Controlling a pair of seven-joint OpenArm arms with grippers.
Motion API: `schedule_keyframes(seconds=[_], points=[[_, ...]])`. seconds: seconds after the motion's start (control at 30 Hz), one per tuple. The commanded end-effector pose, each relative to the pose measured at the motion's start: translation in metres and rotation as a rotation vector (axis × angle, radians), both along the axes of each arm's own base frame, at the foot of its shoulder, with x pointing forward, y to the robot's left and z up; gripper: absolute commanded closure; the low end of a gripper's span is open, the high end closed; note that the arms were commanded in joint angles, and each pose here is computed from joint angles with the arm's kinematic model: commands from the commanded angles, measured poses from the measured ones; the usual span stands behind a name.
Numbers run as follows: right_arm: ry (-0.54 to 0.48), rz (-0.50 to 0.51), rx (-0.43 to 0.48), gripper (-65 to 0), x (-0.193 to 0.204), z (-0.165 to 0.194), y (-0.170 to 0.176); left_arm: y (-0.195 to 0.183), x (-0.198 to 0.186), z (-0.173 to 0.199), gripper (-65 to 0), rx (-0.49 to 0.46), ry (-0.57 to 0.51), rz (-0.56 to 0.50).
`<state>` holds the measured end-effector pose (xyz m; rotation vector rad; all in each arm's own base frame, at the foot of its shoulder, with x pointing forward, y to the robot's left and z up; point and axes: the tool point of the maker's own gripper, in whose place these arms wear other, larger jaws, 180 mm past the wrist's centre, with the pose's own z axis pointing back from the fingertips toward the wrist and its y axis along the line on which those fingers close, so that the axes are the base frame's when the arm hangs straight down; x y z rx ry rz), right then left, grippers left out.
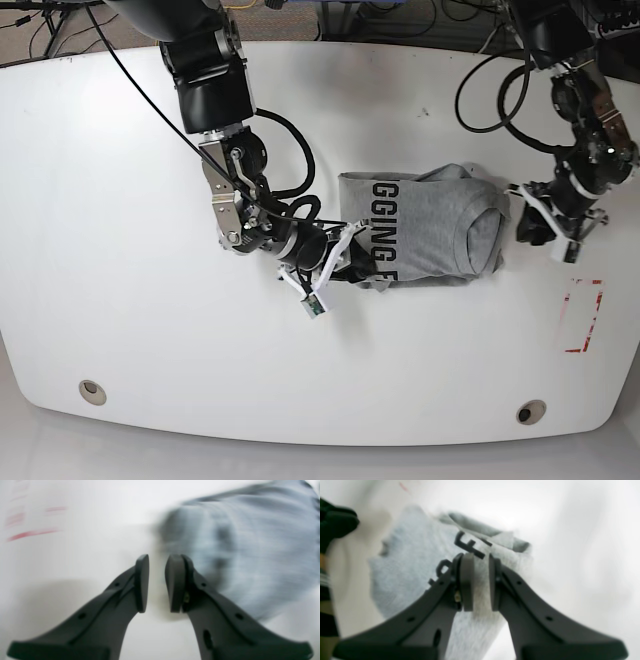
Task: Fold the T-shirt properly
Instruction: 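Release the left gripper and regrasp the folded bundle's edge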
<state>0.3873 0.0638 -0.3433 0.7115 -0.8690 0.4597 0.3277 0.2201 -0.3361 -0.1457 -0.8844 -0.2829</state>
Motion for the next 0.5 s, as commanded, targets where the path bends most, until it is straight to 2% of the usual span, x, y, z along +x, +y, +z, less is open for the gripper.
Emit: schedule_keyframes(seconds=[0.0, 0.13, 0.23, 0.3, 0.47], points=[[-0.117, 0.039, 0.053, -9.7, 0.012, 0.035, 0.017, -0.020, 0.012, 0.014, -11.8, -0.006, -0.054, -0.063], [-0.179, 0.066, 0.042, -10.0, 0.013, 0.040, 0.025, -0.057, 0.016, 0.013, -11.8, -0.035, -0.078, -0.160], [-0.200, 0.070, 0.031, -10.0, 0.016, 0.036, 0.032, -0.080, 0.017, 0.011, -11.8, -0.065, -0.087, -0.192], [-0.222, 0.065, 0.013, -10.1, 0.023, 0.036, 0.032, -0.084, 0.017, 0.005, -11.8, -0.071, -0.074, -0.194], [-0.201, 0.053, -0.009, -10.1, 0.028, 0.010, 0.031, -0.081, 0.017, -0.013, -11.9, -0.073, -0.016, -0.179]])
